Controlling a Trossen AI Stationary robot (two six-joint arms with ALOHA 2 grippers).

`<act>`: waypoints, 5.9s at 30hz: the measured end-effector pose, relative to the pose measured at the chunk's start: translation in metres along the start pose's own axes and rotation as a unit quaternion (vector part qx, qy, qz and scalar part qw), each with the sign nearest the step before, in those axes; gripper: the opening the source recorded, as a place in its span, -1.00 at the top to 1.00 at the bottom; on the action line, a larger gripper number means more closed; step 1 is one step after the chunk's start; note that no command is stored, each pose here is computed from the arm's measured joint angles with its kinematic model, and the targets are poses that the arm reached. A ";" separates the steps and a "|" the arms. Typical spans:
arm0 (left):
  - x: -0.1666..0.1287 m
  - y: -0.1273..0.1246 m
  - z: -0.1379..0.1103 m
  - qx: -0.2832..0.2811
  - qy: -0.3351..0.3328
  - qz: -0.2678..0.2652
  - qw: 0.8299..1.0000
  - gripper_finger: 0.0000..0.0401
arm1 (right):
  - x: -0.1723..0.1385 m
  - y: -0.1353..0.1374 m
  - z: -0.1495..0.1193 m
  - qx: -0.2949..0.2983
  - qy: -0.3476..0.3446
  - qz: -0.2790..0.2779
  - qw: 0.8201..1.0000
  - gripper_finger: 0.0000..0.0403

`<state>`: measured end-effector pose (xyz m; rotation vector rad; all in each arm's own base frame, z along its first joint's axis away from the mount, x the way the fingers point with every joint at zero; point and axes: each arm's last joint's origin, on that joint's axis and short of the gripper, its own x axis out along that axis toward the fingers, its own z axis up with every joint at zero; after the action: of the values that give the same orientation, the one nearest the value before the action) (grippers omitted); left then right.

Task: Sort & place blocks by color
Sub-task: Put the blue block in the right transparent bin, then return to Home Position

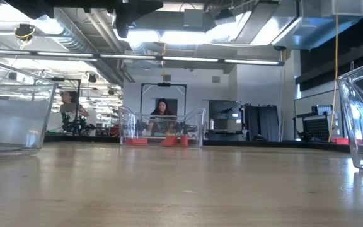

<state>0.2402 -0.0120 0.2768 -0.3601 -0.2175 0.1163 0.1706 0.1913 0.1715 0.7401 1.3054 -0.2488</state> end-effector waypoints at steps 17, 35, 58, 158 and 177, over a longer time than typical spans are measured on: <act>0.000 0.000 0.000 -0.006 0.001 -0.001 1.000 0.02 | -0.062 -0.005 0.005 -0.080 0.078 0.077 0.991 -0.56; -0.029 -0.004 0.031 -0.017 -0.001 -0.028 0.999 0.02 | -0.148 -0.056 0.126 -0.098 -0.368 0.075 0.922 -0.48; -0.043 0.007 0.047 -0.011 -0.007 0.000 1.000 0.02 | -0.222 -0.106 0.147 -0.135 -0.542 0.133 0.819 0.53; -0.156 0.062 -0.064 -0.007 0.119 -0.035 0.992 1.00 | -0.215 -0.092 0.138 -0.167 -0.494 0.188 0.832 1.00; -0.157 0.062 -0.064 -0.010 0.118 -0.036 0.992 0.89 | -0.208 -0.094 0.133 -0.193 -0.443 0.202 0.852 1.00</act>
<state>0.0986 0.0001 0.1661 -0.3817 0.0028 -0.0006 0.1653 -0.0101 0.3424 0.4366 0.2764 0.0320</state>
